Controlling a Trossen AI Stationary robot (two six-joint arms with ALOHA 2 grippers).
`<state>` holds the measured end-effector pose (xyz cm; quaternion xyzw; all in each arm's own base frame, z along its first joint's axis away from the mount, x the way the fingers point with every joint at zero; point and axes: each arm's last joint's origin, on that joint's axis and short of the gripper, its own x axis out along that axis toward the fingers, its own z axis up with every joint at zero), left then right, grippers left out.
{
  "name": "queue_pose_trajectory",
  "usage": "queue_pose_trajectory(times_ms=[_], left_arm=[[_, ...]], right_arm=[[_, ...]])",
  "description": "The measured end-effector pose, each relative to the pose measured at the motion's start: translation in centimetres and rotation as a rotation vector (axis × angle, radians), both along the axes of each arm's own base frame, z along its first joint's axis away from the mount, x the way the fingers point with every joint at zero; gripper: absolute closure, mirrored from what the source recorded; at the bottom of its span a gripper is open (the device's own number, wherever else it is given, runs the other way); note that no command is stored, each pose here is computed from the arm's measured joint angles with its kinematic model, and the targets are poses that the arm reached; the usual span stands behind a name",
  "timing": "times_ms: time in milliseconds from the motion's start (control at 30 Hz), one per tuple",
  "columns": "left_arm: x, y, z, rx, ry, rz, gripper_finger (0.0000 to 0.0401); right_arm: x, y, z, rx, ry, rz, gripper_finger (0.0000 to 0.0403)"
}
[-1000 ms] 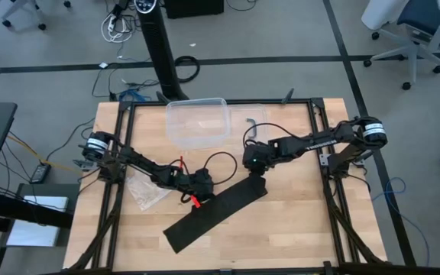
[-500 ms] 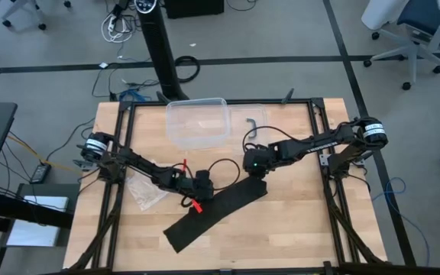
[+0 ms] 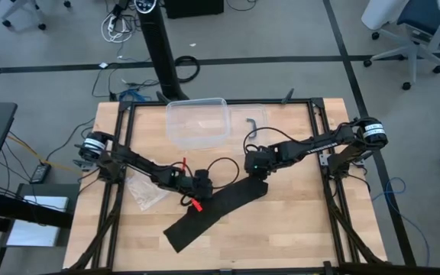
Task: Roll bandage
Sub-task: Roll the black bandage
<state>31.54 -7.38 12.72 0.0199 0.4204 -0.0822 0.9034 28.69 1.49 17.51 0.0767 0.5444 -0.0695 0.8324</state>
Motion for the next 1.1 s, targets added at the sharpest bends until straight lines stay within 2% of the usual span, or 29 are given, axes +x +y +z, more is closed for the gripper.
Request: queue_pose_trajectory(times_ms=[200,333,400,567,667,933,1100], left_arm=[[-0.9,-0.3,2.7,-0.018,0.064,-0.037,0.0401],[-1.5,-1.1,3.8,-0.153,0.096,-0.11,0.0401],[-2.0,-1.9,3.7,-0.216,0.151,-0.155,0.0401],[-2.9,-3.2,1.7,-0.218,0.247,-0.151,0.0401],[-3.3,-3.4,0.5,-0.18,0.225,-0.107,0.0401],[-3.3,-3.2,-0.3,-0.197,0.046,-0.076,0.0401],[-2.8,-3.0,0.0,-0.198,-0.038,-0.076,0.0401]], right_arm=[[0.0,0.0,0.0,-0.003,-0.005,0.009,0.04],[0.1,0.0,0.0,0.0,-0.006,0.013,0.0399],[0.0,0.1,0.0,0.002,-0.004,0.015,0.0399],[-0.2,0.2,-0.1,-0.002,0.02,0.006,0.0401],[-0.5,0.3,-0.2,0.003,0.053,-0.014,0.04],[-0.5,1.4,-0.2,0.048,0.04,-0.011,0.04],[0.5,2.0,0.6,0.081,-0.095,0.032,0.0393]])
